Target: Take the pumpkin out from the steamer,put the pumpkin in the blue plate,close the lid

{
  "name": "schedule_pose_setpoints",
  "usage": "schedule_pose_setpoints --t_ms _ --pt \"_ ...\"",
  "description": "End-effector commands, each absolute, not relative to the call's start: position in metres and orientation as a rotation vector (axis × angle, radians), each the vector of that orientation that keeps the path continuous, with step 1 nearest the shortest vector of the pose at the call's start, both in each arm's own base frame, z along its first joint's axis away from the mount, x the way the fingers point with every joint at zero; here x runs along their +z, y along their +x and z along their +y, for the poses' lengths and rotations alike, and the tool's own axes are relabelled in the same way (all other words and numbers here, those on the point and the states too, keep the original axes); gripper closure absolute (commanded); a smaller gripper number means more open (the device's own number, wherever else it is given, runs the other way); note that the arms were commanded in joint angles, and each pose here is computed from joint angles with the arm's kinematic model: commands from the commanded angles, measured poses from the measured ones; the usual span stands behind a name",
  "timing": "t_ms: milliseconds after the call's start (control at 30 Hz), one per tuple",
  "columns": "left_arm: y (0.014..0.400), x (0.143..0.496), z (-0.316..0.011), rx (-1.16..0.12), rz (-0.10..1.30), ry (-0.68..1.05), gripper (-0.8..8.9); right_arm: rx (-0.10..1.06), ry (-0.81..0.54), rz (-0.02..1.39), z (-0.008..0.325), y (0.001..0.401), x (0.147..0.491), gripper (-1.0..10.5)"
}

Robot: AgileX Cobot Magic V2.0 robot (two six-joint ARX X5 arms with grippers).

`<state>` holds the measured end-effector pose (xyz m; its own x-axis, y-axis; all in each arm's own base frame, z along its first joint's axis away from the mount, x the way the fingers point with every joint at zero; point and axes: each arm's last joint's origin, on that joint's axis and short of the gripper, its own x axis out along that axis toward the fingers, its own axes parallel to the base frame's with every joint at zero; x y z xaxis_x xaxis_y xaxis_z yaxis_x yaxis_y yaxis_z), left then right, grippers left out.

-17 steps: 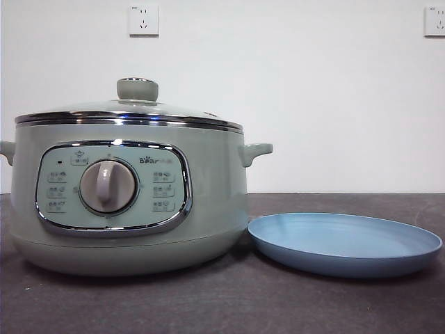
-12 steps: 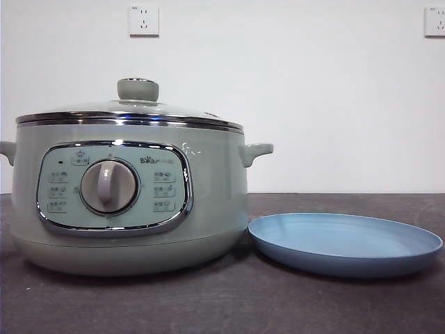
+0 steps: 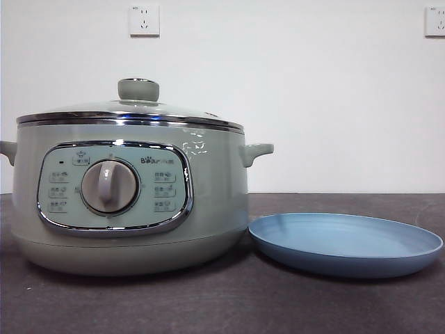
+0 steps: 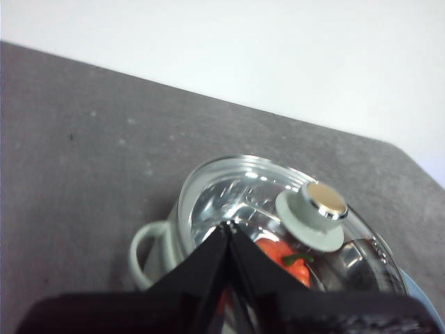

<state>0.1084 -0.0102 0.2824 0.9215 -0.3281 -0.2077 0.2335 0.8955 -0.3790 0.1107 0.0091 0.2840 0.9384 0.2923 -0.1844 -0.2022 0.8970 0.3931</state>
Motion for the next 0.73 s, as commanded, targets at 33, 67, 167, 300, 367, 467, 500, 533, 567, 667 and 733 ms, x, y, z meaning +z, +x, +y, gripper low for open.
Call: schedule_pose_setpoints --t_ms 33,67,167,300,367,467,500,533,567,667,733 --pt "0.115 0.301 -0.011 -0.329 0.266 -0.265 8.2 0.285 0.261 0.243 0.01 0.117 0.305 9.5" --pt "0.118 0.306 -0.011 -0.339 0.271 -0.254 8.19 0.303 0.235 0.254 0.01 0.119 0.311 9.5" --pt "0.126 0.322 -0.012 -0.38 0.292 -0.214 8.17 0.374 0.168 0.297 0.012 0.128 0.33 9.5" --pt "0.136 0.339 -0.014 -0.438 0.332 -0.186 7.86 0.458 0.113 0.363 0.014 0.139 0.349 8.7" --pt "0.141 0.345 -0.014 -0.443 0.35 -0.188 6.23 0.472 0.116 0.389 0.015 0.145 0.356 7.4" --pt "0.147 0.351 -0.016 -0.451 0.374 -0.193 3.97 0.47 0.124 0.422 0.015 0.151 0.361 5.6" --pt "0.149 0.352 -0.017 -0.463 0.382 -0.194 4.01 0.469 0.126 0.43 0.015 0.153 0.361 5.2" --pt "0.151 0.354 -0.018 -0.482 0.389 -0.196 4.01 0.469 0.127 0.435 0.015 0.154 0.361 5.1" --pt "0.153 0.355 -0.019 -0.494 0.392 -0.197 4.01 0.47 0.127 0.438 0.015 0.155 0.361 5.0" --pt "0.162 0.361 -0.026 -0.549 0.41 -0.196 4.01 0.48 0.128 0.45 0.017 0.157 0.359 5.0" --pt "0.17 0.364 -0.033 -0.584 0.423 -0.183 4.01 0.491 0.126 0.454 0.019 0.158 0.359 5.1"
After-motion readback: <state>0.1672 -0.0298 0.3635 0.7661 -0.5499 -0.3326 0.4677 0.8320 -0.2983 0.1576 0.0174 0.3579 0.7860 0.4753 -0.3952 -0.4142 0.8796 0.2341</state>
